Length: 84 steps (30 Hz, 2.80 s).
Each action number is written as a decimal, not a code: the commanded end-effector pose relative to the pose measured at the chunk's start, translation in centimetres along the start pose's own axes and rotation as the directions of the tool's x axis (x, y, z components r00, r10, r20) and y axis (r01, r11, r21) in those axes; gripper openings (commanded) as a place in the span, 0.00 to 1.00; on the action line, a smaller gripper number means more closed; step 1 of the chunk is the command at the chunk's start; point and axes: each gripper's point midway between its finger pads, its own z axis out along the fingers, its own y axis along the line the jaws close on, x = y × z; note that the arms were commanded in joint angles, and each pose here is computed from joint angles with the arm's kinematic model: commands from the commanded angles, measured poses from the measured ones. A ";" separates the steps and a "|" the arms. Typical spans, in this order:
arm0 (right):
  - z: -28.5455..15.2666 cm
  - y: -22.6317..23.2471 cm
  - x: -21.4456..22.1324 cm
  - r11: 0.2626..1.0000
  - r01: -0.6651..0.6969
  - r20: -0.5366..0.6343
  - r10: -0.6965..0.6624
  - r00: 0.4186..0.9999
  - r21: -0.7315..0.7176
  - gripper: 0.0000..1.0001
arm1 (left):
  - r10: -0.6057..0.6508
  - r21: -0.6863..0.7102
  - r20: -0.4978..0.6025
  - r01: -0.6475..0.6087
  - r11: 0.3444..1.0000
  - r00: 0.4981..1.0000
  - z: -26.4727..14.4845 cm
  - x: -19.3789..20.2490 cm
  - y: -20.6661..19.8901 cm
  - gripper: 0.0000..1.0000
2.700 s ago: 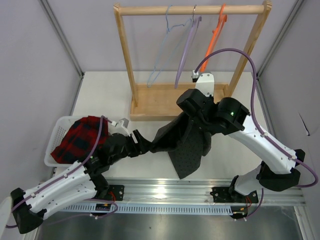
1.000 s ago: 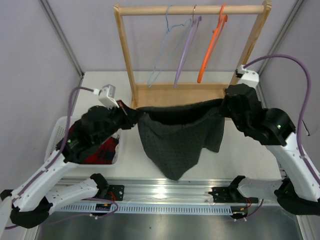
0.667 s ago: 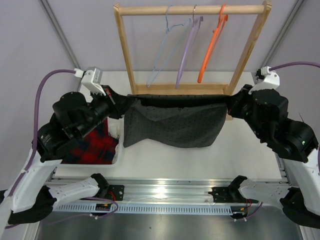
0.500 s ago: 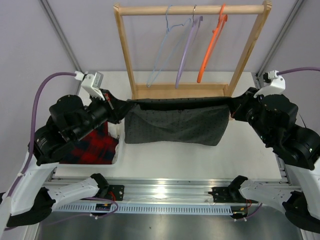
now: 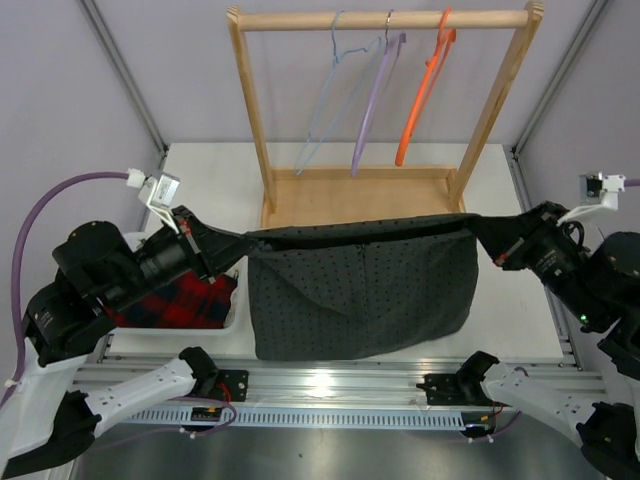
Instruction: Place the skirt on the hanger
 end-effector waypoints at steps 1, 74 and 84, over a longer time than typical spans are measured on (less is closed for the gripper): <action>2.0 -2.2 -0.2 0.988 0.013 0.019 -0.016 1.000 0.152 0.00 | -0.049 -0.111 0.006 0.049 0.993 0.999 0.6 0.4 2.1 0.00; 10.3 -16.8 16.1 0.899 -0.231 -0.153 0.306 0.940 0.373 0.59 | 0.117 -0.222 0.050 -0.103 0.970 0.992 7.7 0.3 9.1 0.68; 12.1 -14.9 13.7 0.930 -0.228 -0.138 0.276 0.951 0.289 0.57 | 0.466 -0.280 0.299 -0.390 0.877 0.833 12.8 -15.7 5.2 0.73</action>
